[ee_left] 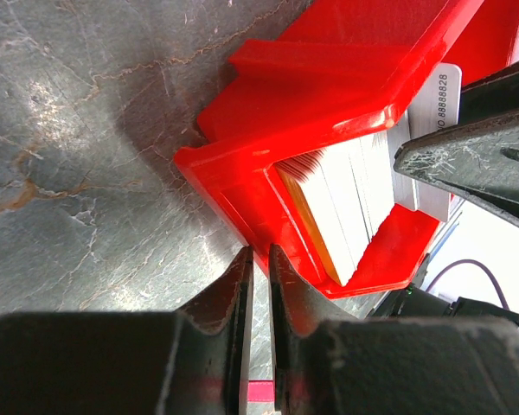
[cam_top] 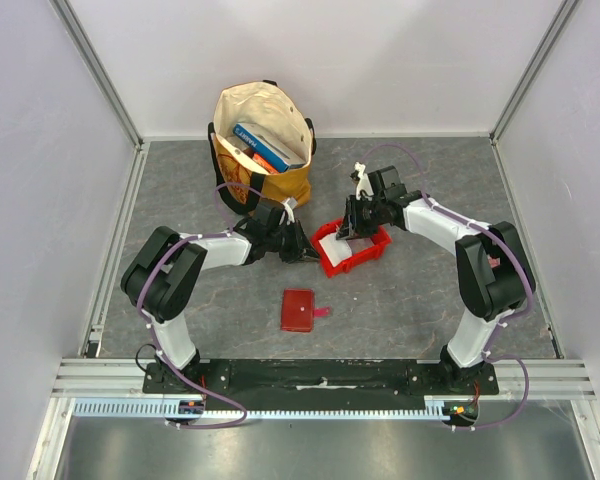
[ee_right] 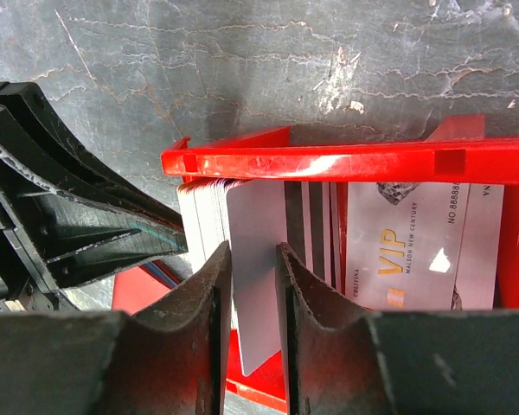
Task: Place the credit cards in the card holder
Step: Pick up the credit card from the storage box.
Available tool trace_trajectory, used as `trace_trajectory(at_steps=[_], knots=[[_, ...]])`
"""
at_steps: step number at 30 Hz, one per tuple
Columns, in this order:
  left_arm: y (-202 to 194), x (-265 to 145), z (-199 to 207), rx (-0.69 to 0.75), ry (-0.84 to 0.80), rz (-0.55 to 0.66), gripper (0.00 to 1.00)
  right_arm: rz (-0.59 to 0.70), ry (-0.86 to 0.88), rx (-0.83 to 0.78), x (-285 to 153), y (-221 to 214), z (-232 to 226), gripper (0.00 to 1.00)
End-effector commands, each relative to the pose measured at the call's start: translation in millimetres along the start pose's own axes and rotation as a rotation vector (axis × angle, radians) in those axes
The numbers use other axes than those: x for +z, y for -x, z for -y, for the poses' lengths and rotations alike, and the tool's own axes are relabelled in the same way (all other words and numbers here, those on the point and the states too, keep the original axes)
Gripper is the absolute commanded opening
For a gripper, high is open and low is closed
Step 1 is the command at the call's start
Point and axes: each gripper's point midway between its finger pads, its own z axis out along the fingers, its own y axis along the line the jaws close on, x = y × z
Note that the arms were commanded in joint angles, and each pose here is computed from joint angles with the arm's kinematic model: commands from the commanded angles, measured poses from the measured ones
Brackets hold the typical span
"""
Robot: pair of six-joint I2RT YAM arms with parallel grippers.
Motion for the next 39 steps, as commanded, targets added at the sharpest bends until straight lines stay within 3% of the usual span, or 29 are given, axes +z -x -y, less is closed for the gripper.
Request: trace_trajectory(at_steps=[1,16,21,27,34,39], knots=[[13,2,17,0.02,-0.056,0.026,0.17,0.018,0.057,-0.018,-6,7,-18,0.3],[13,1,18,0.023,-0.059,0.029,0.17,0.119,-0.054,-0.066,-24,36,-12,0.0],[16,-4,18,0.031,-0.058,0.045,0.19,0.214,-0.179,-0.126,-51,60,-4,0.0],[17,-14,18,0.058,-0.033,0.071,0.31,0.334,-0.259,-0.184,-101,76,-13,0.0],[14,-36,17,0.091,-0.004,0.111,0.45,0.278,-0.303,-0.214,-130,13,-29,0.0],[7,-62,7,0.118,0.059,0.154,0.54,0.206,-0.3,-0.205,-126,-62,-39,0.0]])
